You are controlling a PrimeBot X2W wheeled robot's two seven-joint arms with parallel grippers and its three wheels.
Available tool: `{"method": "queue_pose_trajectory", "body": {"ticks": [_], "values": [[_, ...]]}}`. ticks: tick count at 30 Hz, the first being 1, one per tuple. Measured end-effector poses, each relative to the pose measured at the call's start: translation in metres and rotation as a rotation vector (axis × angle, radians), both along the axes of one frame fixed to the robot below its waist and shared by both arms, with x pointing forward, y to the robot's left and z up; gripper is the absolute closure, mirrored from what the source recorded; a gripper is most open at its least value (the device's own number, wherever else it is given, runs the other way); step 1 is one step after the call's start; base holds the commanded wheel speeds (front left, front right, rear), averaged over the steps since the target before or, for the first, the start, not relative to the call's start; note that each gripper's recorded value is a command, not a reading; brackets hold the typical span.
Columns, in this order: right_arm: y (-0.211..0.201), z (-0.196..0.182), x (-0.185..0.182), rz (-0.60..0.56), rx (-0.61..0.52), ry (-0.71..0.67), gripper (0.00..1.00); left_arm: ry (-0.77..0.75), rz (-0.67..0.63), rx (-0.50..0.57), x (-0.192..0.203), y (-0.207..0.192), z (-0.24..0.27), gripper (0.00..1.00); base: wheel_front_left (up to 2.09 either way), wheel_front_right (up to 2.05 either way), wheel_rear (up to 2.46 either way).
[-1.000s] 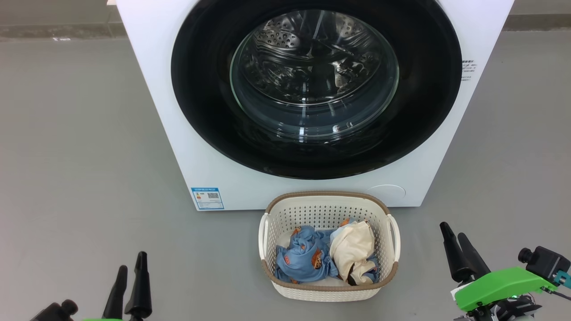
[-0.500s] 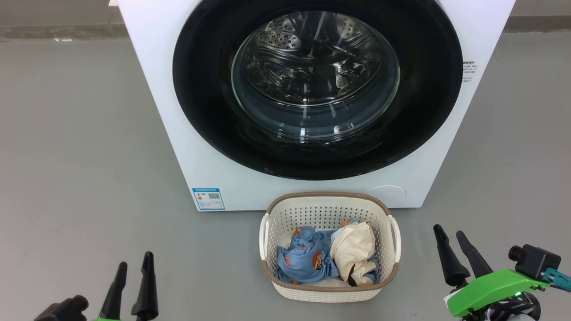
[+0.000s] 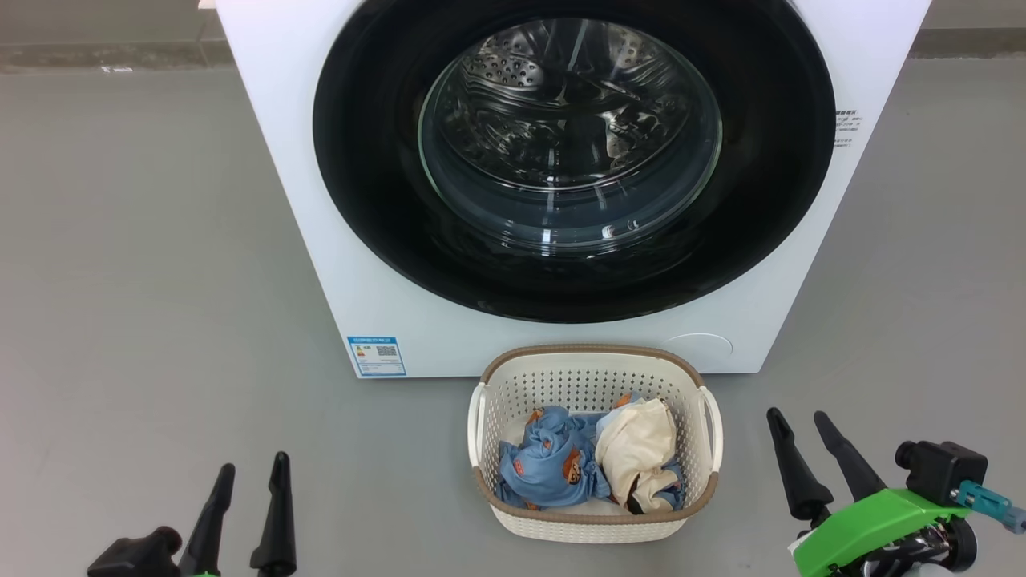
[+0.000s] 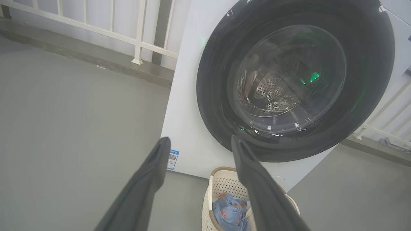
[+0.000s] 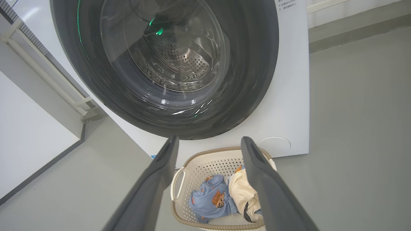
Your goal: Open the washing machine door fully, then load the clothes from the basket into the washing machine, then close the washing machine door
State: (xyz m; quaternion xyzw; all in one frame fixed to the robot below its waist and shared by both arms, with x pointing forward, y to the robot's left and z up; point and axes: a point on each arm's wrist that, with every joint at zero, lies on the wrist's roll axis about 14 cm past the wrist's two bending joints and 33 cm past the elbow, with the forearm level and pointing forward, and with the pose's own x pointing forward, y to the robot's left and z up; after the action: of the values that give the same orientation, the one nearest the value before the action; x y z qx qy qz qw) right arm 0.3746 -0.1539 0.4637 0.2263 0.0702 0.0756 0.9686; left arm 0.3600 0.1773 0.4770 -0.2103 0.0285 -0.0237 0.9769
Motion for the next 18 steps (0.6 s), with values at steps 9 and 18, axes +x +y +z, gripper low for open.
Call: {"method": "queue_pose_trajectory", "body": {"ticks": [9,18], "values": [[0.002,0.008,0.004,0.026,-0.081,-0.047,0.00,-0.011,-0.025,0.078,-0.001,-0.004,-0.001,0.00,0.00,0.00,0.00],[0.001,0.010,0.003,0.043,-0.176,-0.082,0.00,-0.023,-0.036,0.152,-0.002,-0.004,-0.002,0.00,0.00,0.00,0.00]]}}
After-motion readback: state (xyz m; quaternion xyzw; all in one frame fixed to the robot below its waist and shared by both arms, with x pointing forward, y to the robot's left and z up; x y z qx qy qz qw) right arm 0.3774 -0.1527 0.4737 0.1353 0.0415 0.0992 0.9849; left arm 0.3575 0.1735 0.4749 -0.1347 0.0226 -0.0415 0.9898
